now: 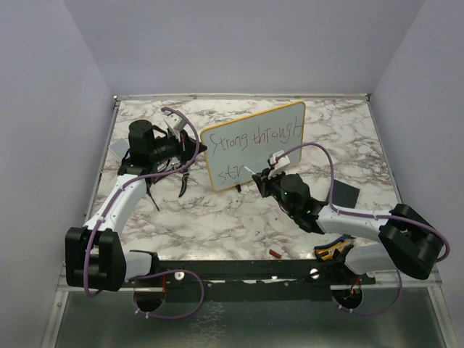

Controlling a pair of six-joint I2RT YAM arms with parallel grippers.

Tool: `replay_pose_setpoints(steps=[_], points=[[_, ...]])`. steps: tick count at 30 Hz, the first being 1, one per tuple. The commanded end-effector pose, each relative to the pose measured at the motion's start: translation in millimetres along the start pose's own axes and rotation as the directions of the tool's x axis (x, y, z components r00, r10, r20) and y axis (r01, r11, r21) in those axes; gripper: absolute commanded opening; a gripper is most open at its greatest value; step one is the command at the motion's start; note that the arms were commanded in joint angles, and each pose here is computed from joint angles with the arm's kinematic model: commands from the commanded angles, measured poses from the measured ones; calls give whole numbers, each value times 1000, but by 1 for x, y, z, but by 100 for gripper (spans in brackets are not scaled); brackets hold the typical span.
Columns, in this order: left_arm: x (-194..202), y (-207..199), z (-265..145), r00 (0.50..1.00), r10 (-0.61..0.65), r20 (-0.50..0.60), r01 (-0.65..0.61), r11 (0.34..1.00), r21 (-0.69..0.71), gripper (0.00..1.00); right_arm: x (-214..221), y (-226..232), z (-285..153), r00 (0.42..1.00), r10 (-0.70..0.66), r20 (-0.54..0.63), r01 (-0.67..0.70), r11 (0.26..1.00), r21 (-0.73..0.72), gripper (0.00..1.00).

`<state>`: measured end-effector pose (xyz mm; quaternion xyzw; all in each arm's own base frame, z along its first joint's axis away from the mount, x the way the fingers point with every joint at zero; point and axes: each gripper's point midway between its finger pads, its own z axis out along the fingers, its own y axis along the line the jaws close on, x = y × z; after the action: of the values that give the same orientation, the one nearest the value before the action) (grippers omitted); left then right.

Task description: Write a sentence on the whiteboard

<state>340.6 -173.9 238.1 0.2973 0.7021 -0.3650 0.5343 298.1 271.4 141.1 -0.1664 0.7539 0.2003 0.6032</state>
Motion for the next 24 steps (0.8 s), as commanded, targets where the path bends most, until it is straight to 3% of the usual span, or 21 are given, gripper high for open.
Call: replay_pose_setpoints(steps=[1, 24], points=[[1, 3, -3, 999, 34, 4, -34, 999, -26, 0, -16, -3, -11, 998, -3, 65, 3, 1000, -9, 1], [2, 3, -2, 1000, 30, 1, -30, 999, -23, 0, 8, -11, 1, 1000, -11, -2, 11, 999, 49, 1]])
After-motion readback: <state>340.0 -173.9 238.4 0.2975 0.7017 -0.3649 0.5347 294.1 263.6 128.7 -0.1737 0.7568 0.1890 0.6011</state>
